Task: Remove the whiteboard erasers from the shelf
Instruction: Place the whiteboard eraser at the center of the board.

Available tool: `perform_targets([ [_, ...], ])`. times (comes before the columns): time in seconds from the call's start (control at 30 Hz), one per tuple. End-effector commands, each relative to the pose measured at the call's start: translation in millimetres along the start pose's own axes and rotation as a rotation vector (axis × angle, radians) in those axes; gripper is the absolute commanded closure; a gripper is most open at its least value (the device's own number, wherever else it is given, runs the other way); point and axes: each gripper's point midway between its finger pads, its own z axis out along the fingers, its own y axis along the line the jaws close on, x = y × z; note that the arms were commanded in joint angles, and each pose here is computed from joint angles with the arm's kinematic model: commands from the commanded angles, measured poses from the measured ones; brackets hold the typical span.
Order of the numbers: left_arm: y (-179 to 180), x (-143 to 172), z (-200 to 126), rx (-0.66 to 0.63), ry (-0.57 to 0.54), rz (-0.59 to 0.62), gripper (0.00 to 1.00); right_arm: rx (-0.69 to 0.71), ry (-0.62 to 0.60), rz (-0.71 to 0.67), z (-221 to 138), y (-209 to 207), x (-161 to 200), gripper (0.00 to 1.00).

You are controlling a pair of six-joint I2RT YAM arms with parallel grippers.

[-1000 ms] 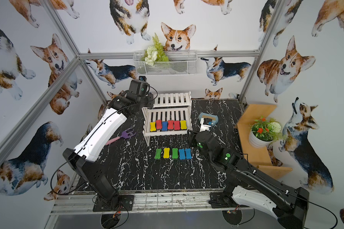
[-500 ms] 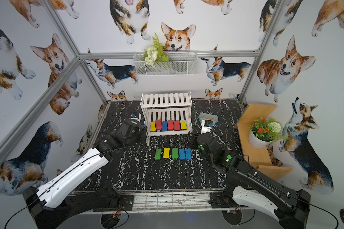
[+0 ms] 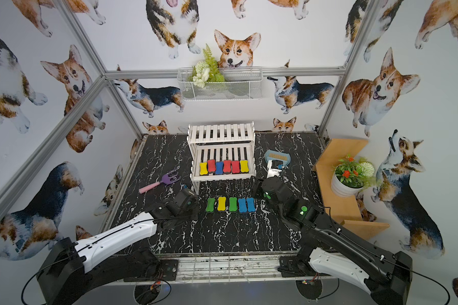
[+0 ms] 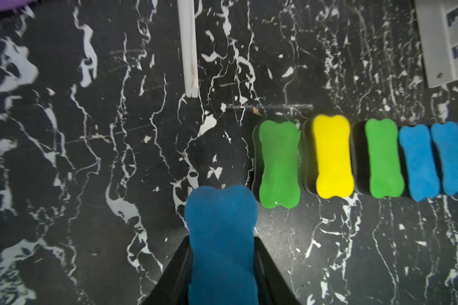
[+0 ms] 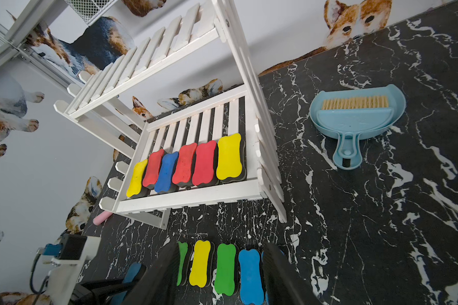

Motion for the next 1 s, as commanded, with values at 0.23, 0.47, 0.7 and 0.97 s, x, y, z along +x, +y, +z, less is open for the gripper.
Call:
perform_targets([
  [0.23, -13.4, -15.5, 37.2, 0.029, -0.004, -0.026, 0.66, -0.028, -0.032, 0.028, -1.2, 8.4, -10.4, 0.44],
  [0.47, -10.1, -18.4, 48.5, -0.019, 0.008, -0.003, 0.65, -0.027, -0.034, 0.025, -1.1, 9.0, -11.4, 0.44],
  [0.7, -10.9, -16.5, 51.2, -0.022, 0.019, -0.008, 0.50, -0.030, -0.028, 0.023, -1.3, 9.0, -9.9, 0.43],
  [0.97, -22.4, -19.7, 27.6, 0.039, -0.007, -0.027, 0.42, -0.051, -0.018, 0.022, -2.2, 12.3, -8.4, 0.41],
])
